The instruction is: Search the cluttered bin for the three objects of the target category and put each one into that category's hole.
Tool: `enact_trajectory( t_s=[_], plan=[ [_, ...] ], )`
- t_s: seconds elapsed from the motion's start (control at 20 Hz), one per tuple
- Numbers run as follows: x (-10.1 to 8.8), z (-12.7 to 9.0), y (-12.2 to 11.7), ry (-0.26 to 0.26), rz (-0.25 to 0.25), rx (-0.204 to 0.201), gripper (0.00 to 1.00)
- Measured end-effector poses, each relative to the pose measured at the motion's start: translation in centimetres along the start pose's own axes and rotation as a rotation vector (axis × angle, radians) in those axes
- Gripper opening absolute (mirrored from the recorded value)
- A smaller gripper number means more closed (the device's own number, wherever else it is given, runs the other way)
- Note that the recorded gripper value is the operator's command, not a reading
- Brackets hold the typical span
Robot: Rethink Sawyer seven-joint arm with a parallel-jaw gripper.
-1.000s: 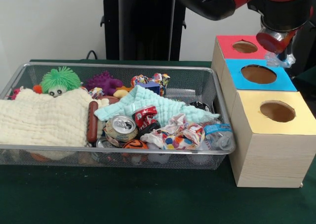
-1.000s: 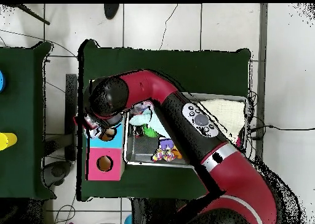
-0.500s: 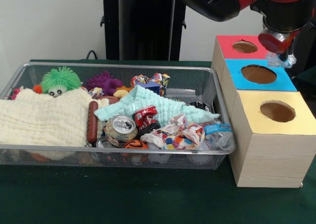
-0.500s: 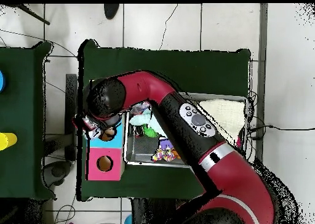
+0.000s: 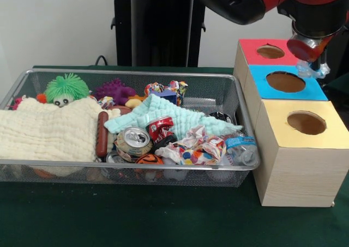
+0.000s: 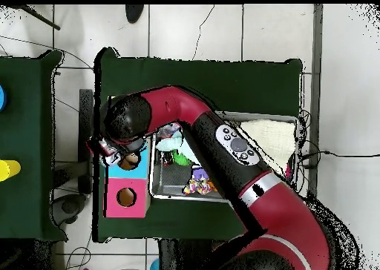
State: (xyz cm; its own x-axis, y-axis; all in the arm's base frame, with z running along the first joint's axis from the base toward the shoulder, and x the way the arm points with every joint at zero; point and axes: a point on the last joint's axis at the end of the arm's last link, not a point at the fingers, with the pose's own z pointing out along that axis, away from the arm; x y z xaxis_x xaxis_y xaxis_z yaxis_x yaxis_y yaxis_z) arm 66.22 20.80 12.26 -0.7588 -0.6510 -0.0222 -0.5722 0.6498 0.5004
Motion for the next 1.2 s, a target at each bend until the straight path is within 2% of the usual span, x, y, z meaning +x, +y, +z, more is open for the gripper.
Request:
enact_trajectory(
  t_s=[0.75, 1.2],
  plan=[
    [0.9, 3.4, 0.5, 0.081, 0.007, 0.036, 0.00],
    [0.5, 4.0, 1.3, 0.117, 0.001, 0.055, 0.00]
  ],
)
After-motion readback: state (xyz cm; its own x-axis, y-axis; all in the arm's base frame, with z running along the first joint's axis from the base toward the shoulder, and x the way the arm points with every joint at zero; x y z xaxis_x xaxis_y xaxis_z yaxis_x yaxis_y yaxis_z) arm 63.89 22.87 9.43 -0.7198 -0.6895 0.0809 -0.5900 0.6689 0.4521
